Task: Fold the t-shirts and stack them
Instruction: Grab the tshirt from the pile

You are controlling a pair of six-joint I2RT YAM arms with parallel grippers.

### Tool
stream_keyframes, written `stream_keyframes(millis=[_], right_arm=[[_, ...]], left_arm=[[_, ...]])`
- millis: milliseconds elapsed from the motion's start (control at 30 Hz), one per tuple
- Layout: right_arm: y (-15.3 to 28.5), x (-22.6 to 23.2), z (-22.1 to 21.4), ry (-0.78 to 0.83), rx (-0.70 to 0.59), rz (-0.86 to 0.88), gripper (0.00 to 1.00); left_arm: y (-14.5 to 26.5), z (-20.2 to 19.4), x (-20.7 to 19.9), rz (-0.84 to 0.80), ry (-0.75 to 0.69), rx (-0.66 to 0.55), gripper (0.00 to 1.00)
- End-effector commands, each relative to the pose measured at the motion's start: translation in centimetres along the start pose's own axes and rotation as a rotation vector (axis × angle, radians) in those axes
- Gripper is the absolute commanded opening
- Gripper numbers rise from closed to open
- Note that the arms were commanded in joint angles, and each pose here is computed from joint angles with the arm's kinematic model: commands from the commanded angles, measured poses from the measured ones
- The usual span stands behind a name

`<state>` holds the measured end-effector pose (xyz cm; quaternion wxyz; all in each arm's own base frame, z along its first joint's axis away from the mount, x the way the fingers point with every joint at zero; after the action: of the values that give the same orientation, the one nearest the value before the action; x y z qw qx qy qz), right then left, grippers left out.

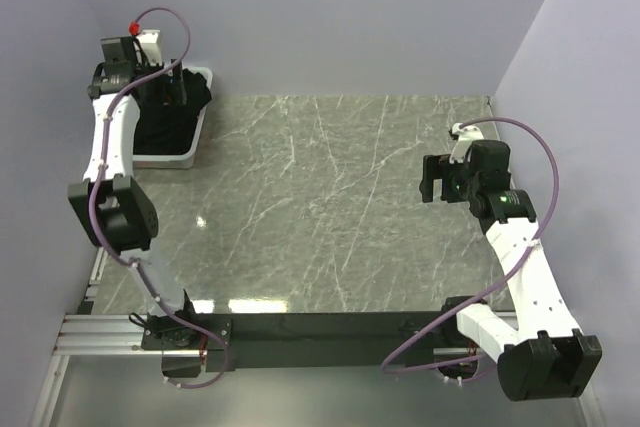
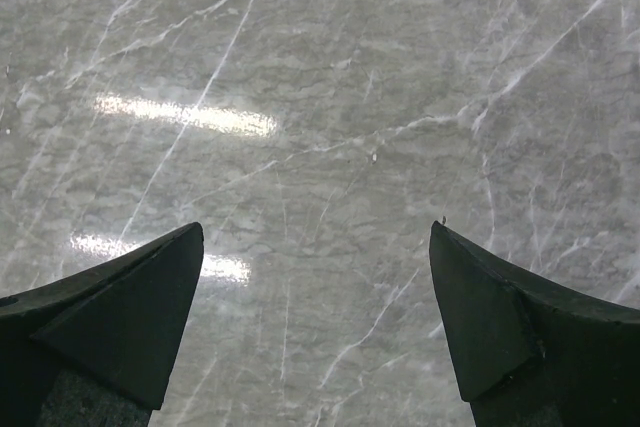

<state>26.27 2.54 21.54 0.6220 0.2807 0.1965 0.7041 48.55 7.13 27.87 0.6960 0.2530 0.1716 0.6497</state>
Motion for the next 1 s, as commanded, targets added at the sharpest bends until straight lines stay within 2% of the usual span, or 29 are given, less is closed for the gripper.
stream_keyframes(millis=[0,167,300,400,533,633,700,833,900,967], right_arm=[[0.4,0.2,2.0,0.005,-0.047,0.002,1.00],[-0.1,0.0,1.7,0.004,-0.026,-0.007,1.00],[-0.4,-0.2,1.5,0.003,-0.013,-0.019,1.00],[-0.5,-0.2,1.5,0.007,-0.010,-0.020,1.00],[-0.6,-0.3,1.5,0.003,-0.005,-0.023,1.00],[-0.6,-0.2,1.6,-0.001,-0.004,-0.018,1.00],[-0.5,-0.1,1.6,0.000,-0.002,-0.014,1.00],[-0.3,0.0,1.8,0.000,-0.006,-0.004,1.00],[-0.3,0.2,1.7,0.002,-0.003,0.004,1.00],[-0.2,0.2,1.6,0.001,-0.004,0.003,1.00]], left_arm=[[-1.8,2.3,1.0,0.012,-0.028,-0.072,0.99],[-6.9,0.1,0.9,-0.035,-0.008,-0.012,0.99],[-9.9,-1.9,1.2,-0.024,0.010,0.028,0.93],[-11.5,-3.0,1.5,-0.014,0.015,0.052,0.80],[-11.6,-2.6,1.5,-0.026,0.012,0.042,0.49],[-10.1,-0.5,1.5,-0.026,0.003,-0.019,0.31],[-8.3,1.6,1.7,-0.009,-0.006,-0.077,0.29],[-5.2,5.4,2.2,0.034,-0.027,-0.181,0.15],[-3.7,6.8,2.3,0.045,-0.044,-0.220,0.15],[-3.0,7.7,2.9,0.078,-0.047,-0.246,0.00]])
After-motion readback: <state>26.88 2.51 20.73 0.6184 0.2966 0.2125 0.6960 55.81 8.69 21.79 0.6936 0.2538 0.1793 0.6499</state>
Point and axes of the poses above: each gripper's point midway between its finger pads, its own y axis back along the fingers, its own x axis along the line the jaws close on, z = x × y, the point moved 3 cm from there along y, back along the fingers, and after that the axes turned 7 degrees about -y, right-handed, at the moved point
